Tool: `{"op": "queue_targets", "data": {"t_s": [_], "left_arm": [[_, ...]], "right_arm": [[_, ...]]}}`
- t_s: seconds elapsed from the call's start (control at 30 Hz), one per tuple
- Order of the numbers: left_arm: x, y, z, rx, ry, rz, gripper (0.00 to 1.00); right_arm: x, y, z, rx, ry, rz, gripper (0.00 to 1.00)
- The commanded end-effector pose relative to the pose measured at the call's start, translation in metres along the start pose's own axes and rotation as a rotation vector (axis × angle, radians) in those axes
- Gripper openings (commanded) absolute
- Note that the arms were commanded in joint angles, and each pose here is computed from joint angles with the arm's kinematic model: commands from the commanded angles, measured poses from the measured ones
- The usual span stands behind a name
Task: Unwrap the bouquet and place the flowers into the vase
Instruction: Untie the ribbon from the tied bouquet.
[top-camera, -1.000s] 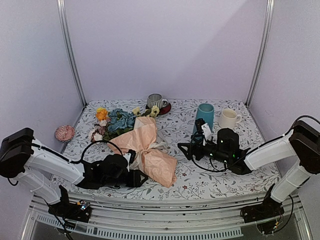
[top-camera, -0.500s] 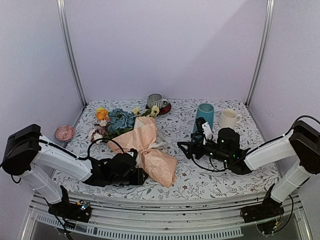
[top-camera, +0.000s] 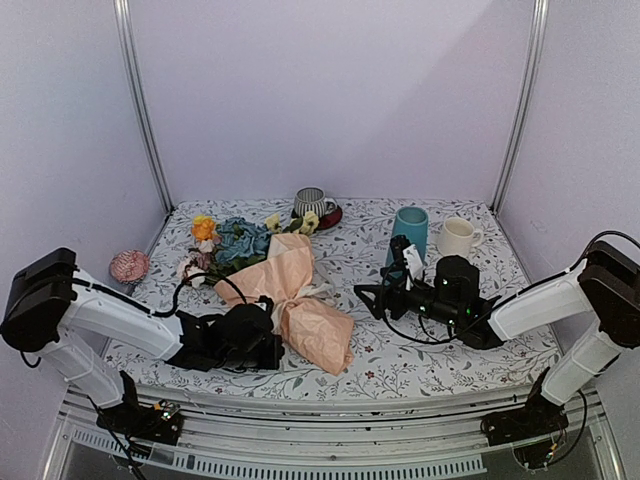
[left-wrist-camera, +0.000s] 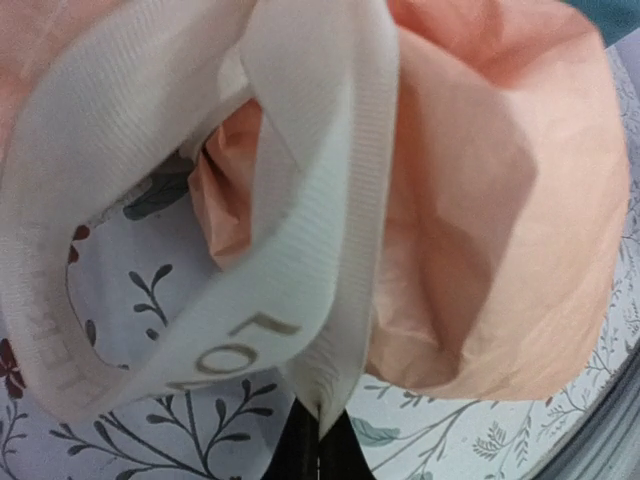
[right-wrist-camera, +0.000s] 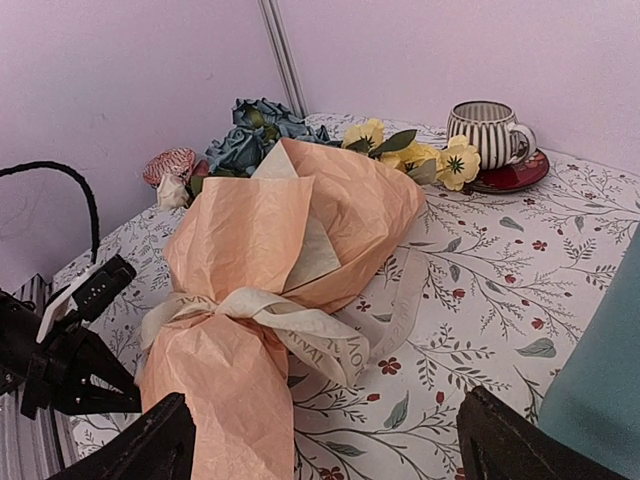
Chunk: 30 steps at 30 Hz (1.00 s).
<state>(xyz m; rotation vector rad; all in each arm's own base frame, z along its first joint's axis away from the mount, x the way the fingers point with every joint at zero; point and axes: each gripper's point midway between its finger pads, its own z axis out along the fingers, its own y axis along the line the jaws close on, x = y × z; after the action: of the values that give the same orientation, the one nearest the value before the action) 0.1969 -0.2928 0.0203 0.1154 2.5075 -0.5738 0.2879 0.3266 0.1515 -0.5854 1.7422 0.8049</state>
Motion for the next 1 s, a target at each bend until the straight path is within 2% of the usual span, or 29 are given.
{"op": "queue_targets", "data": {"t_s": [0.0,0.37,0.6,0.97], "left_arm": [[-0.01,-0.002,-0.016,0.017,-0.03,0.023,0.0],[-0.021,0.008,-0.038,0.101,-0.059,-0.036,0.0],[-0.028,0.009,-0.047,0.216,-0.079,-0.078,0.0],[-0.034,0.009,-0.052,0.274,-0.087,-0.039,0.0]], "right_arm": [[-0.003,0.005,0.003,-0.019,-0.005,-0.011,0.93],[0.013,0.0,0.016,0.005,0.075,0.003,0.93],[0.031,0.009,0.015,-0.052,0.157,0.007,0.93],[0.091,0.017,0.0,-0.103,0.345,0.224,0.94]]}}
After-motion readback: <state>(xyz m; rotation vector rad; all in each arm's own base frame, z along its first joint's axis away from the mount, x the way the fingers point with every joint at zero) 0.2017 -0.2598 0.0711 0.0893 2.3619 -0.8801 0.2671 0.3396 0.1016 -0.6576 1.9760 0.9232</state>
